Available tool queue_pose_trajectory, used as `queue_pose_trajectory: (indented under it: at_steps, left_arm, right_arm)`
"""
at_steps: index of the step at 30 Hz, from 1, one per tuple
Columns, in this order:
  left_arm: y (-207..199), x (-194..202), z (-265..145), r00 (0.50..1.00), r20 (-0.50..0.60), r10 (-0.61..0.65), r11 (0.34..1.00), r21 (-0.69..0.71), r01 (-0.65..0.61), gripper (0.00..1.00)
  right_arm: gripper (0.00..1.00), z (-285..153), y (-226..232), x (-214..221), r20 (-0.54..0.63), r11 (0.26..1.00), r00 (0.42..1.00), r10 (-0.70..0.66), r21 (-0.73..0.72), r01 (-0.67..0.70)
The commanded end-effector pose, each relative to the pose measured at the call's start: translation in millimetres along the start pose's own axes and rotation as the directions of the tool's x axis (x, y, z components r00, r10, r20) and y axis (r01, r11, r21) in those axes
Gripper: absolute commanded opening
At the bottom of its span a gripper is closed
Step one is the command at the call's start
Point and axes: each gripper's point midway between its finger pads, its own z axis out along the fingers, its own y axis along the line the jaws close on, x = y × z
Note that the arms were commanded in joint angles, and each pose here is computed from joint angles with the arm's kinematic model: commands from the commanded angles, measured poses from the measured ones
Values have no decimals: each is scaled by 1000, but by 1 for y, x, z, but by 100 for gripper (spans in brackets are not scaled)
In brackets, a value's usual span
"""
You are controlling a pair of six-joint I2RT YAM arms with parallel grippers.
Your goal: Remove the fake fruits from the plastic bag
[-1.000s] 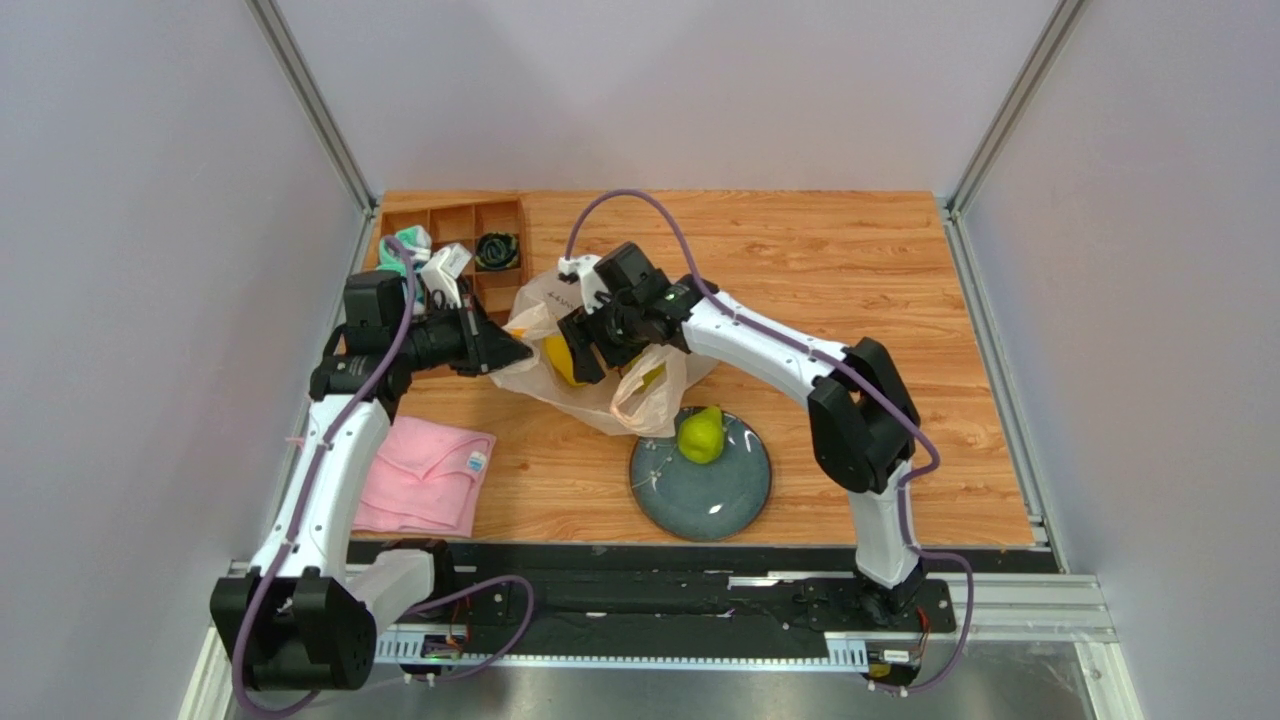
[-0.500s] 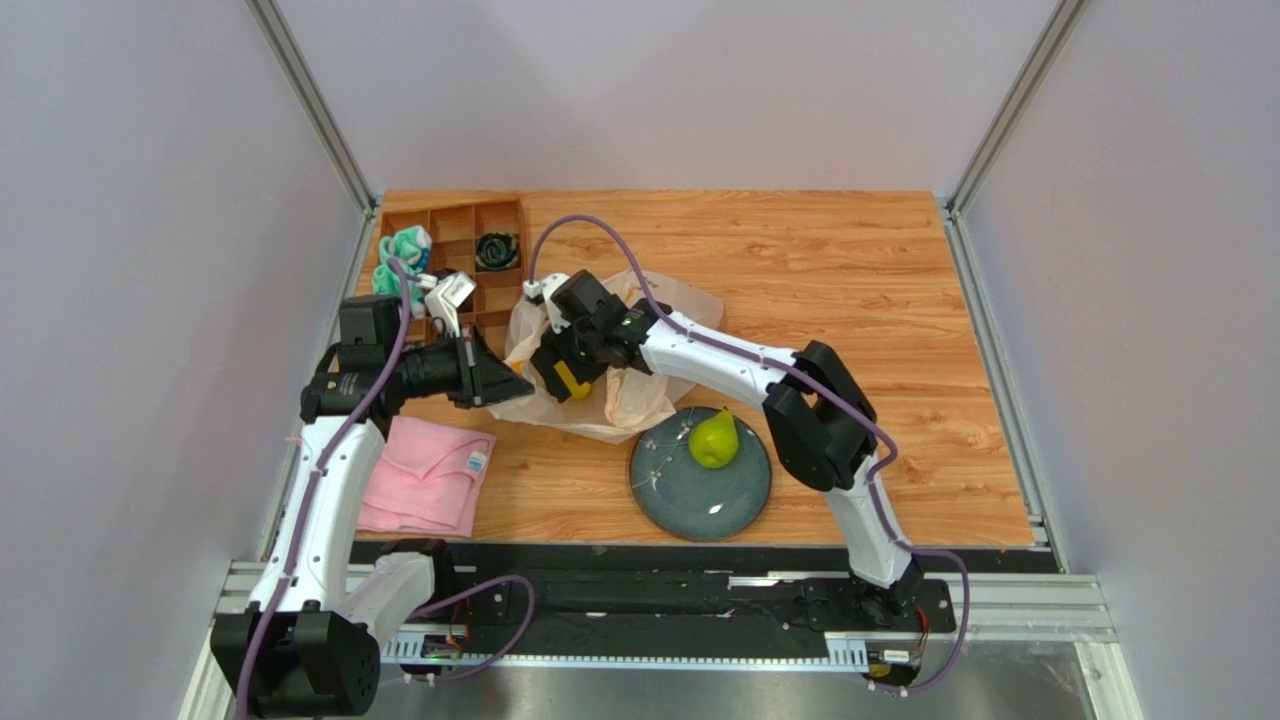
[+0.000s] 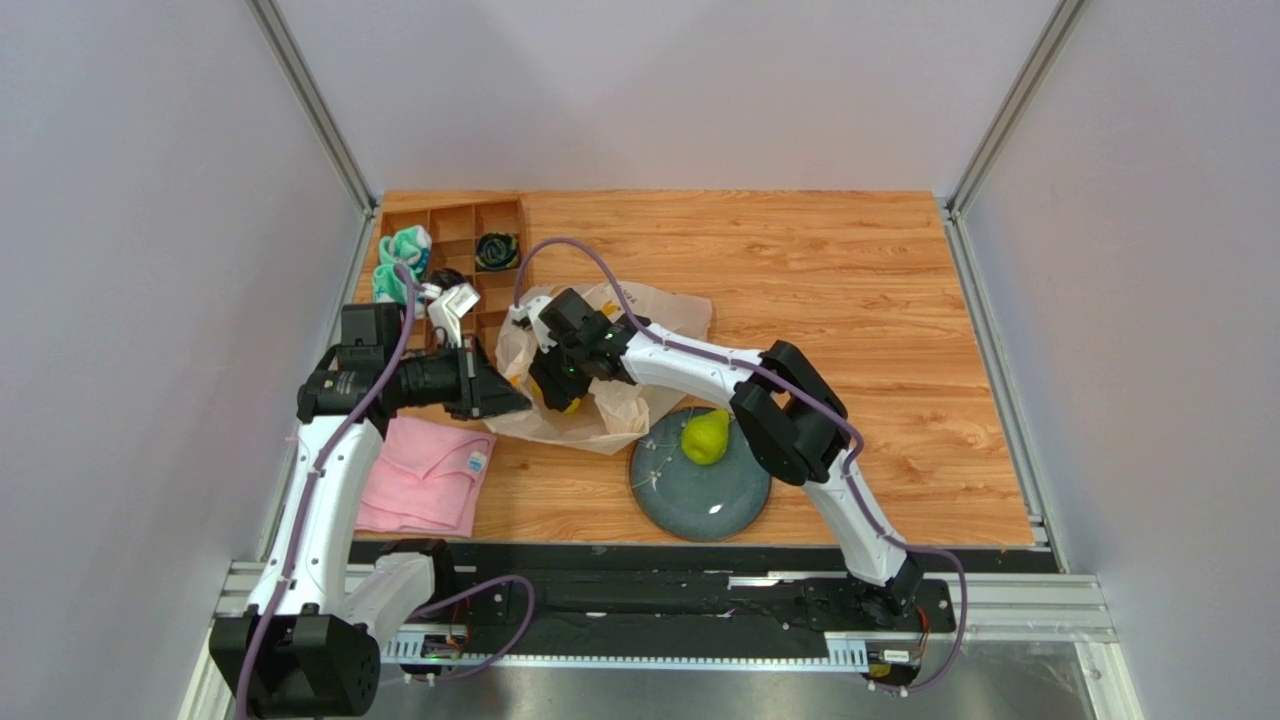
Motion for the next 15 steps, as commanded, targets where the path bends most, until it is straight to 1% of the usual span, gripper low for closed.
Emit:
queue_pose_trajectory:
  at_steps: [1, 2, 4, 5, 7, 8, 9, 10, 11, 12, 13, 15]
  left_arm:
    - [-4, -16, -3, 999, 29, 37, 999, -1, -37, 0]
    - [-3, -20, -3, 998, 39, 42, 999, -11, -42, 0]
    - [1, -38, -3, 993, 84, 78, 996, -42, -75, 0]
    - [4, -49, -3, 988, 113, 102, 994, -60, -95, 0]
    - [7, -65, 0, 985, 136, 107, 992, -75, -97, 0]
    - [9, -76, 0, 981, 163, 109, 992, -85, -97, 0]
    - [14, -82, 4, 982, 165, 95, 993, -89, -81, 0]
    - [15, -87, 5, 982, 176, 75, 994, -87, -61, 0]
    - [16, -95, 7, 978, 192, 85, 994, -83, -70, 0]
    - [20, -98, 11, 979, 190, 71, 995, -79, -56, 0]
    - [21, -101, 13, 980, 190, 54, 997, -72, -41, 0]
    - [27, -106, 18, 981, 190, 39, 997, -69, -26, 0]
  right_arm:
    - [44, -30, 8, -39, 87, 993, 993, -76, -79, 83]
    - [42, -49, 10, -47, 101, 989, 989, -104, -96, 114]
    - [40, -74, 8, -56, 119, 984, 985, -124, -110, 137]
    - [38, -98, 13, -61, 135, 978, 981, -137, -140, 156]
    - [38, -122, 15, -61, 144, 962, 971, -190, -171, 213]
    - [37, -134, 19, -50, 107, 954, 973, -206, -202, 224]
    - [37, -152, 22, -49, 122, 937, 958, -261, -208, 282]
    - [38, -161, 22, -37, 83, 931, 958, -276, -225, 288]
    - [37, -167, 21, -32, 73, 925, 951, -300, -219, 309]
    - [37, -179, 18, -31, 84, 916, 938, -336, -204, 346]
    - [36, -182, 14, -20, 60, 914, 936, -346, -206, 351]
    - [36, -192, 16, -16, 78, 897, 926, -369, -232, 377]
